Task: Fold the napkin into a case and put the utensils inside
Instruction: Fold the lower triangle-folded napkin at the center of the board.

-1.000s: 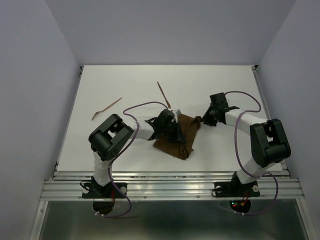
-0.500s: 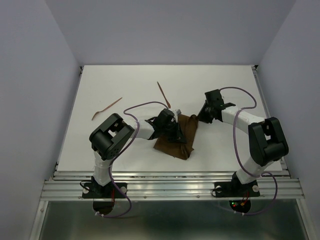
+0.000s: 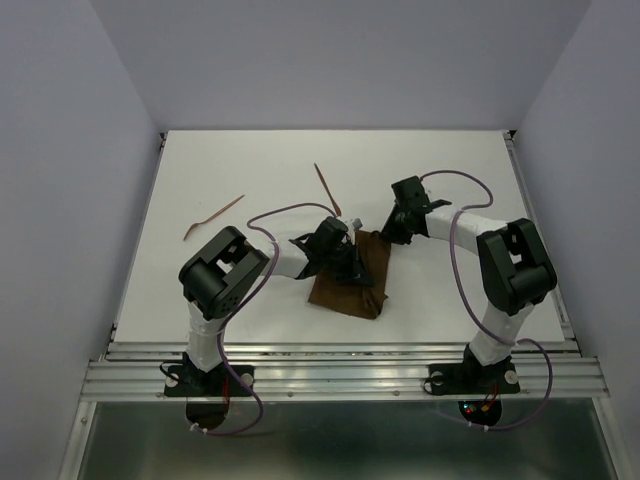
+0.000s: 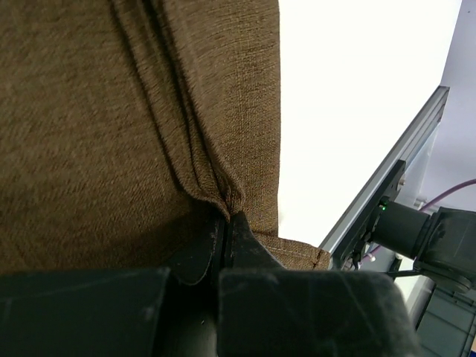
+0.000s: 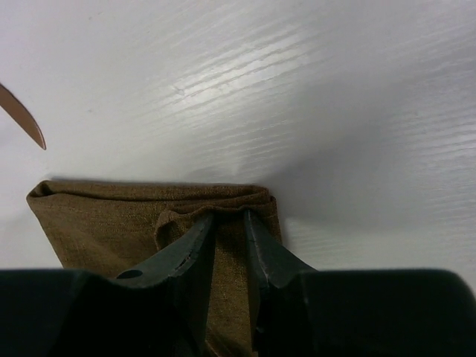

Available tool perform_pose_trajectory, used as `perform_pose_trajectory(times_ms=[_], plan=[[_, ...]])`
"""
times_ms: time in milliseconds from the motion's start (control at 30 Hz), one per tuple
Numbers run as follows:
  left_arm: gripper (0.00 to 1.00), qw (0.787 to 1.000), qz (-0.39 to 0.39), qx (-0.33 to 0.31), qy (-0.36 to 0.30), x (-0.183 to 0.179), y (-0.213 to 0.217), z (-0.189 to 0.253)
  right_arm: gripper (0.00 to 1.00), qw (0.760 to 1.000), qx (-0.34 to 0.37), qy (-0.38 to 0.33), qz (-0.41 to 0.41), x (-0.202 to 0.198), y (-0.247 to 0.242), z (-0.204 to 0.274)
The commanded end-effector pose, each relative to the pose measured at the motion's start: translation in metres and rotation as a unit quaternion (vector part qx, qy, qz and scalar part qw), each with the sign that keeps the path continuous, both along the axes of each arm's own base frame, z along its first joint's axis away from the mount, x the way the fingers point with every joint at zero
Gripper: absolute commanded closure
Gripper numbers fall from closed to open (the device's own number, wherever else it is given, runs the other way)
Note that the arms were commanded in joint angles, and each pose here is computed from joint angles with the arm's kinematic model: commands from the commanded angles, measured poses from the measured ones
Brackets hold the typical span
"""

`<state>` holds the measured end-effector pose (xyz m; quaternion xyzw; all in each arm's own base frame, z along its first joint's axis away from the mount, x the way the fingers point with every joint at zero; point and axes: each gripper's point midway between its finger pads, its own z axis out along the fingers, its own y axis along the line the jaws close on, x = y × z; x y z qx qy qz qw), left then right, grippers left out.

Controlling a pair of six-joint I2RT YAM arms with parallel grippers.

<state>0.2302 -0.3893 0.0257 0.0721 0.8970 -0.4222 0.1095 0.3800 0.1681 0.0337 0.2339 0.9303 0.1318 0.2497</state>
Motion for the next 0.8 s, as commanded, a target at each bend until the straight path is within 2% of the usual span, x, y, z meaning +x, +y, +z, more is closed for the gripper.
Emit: perform_pose_trajectory(times_ms=[0, 200, 233, 333, 533, 633, 667, 733, 767], plan=[[1.00, 0.999, -0.012, -0.022, -0.029, 0.005, -0.003, 0.018, 0.72, 0.999, -0.032, 0.010, 0.000, 0.003, 0.003, -0.005], [1.00, 0.999, -0.004, -0.024, -0.047, 0.006, 0.006, 0.038, 0.72, 0.995, -0.081, 0.043, -0.033, -0.004, -0.016, -0.027], [0.91, 0.999, -0.002, -0.023, -0.047, 0.004, 0.009, 0.039, 0.72, 0.994, -0.087, 0.048, -0.035, -0.006, -0.019, -0.029], [0.76, 0.998, 0.012, -0.015, -0.055, 0.004, 0.019, 0.042, 0.72, 0.993, -0.101, 0.054, -0.042, -0.008, -0.024, -0.033], [0.67, 0.997, 0.033, -0.002, -0.070, 0.004, 0.033, 0.051, 0.72, 0.991, -0.115, 0.057, -0.041, -0.009, -0.029, -0.029], [0.51, 0.996, 0.039, -0.004, -0.081, 0.008, 0.033, 0.060, 0.72, 0.991, -0.120, 0.055, -0.039, -0.007, -0.030, -0.026], [0.41, 0.996, 0.041, -0.005, -0.084, 0.009, 0.032, 0.063, 0.72, 0.991, -0.120, 0.054, -0.038, -0.007, -0.030, -0.025], [0.32, 0.996, 0.038, 0.000, -0.087, 0.008, 0.032, 0.065, 0.72, 0.991, -0.118, 0.054, -0.032, -0.007, -0.025, -0.025], [0.23, 0.995, 0.037, 0.002, -0.092, 0.010, 0.029, 0.067, 0.72, 0.991, -0.118, 0.053, -0.032, -0.007, -0.025, -0.025]])
